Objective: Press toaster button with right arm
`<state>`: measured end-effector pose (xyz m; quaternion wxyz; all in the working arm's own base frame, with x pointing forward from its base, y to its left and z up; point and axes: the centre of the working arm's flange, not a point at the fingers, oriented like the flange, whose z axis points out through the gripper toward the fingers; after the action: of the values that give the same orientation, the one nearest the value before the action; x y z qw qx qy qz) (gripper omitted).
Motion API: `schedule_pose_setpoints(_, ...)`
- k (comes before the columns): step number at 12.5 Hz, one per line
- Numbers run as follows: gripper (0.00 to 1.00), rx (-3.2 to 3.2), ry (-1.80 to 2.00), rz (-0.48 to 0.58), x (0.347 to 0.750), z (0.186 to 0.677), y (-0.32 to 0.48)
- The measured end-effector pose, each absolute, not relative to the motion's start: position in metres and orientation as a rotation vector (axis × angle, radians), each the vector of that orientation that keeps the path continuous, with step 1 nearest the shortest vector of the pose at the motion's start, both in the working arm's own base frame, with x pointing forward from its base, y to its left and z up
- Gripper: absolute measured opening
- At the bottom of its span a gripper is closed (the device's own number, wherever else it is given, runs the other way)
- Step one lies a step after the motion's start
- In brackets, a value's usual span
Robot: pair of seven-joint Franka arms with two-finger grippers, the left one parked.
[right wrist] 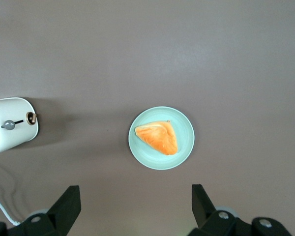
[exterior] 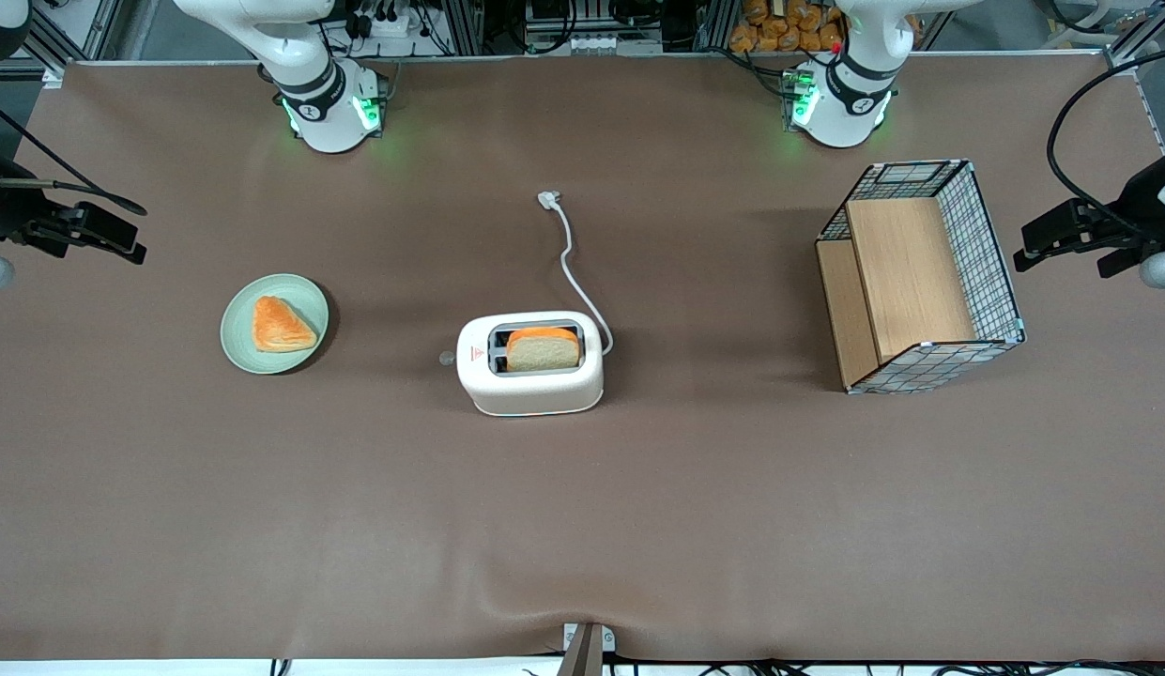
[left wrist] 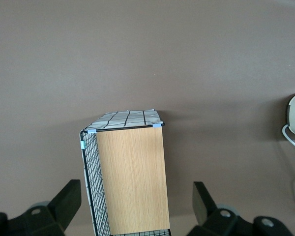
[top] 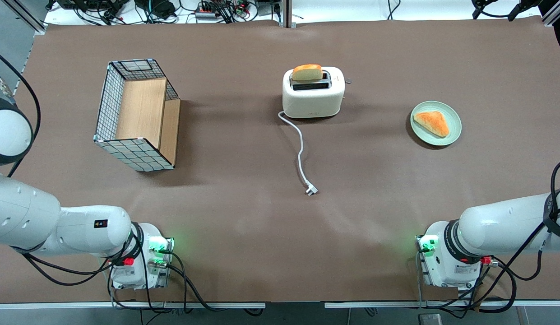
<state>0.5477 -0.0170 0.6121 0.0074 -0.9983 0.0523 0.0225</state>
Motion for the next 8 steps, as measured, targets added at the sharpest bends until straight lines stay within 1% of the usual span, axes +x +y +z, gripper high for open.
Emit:
schedule_pose_setpoints(2,1.00,-3.122,0.163,0.054,0.5488,0.6132,-0.0170)
schedule_pose_setpoints(8,1.00,-3.123,0.140,0.049,0.5492,0.6136,-0.0155)
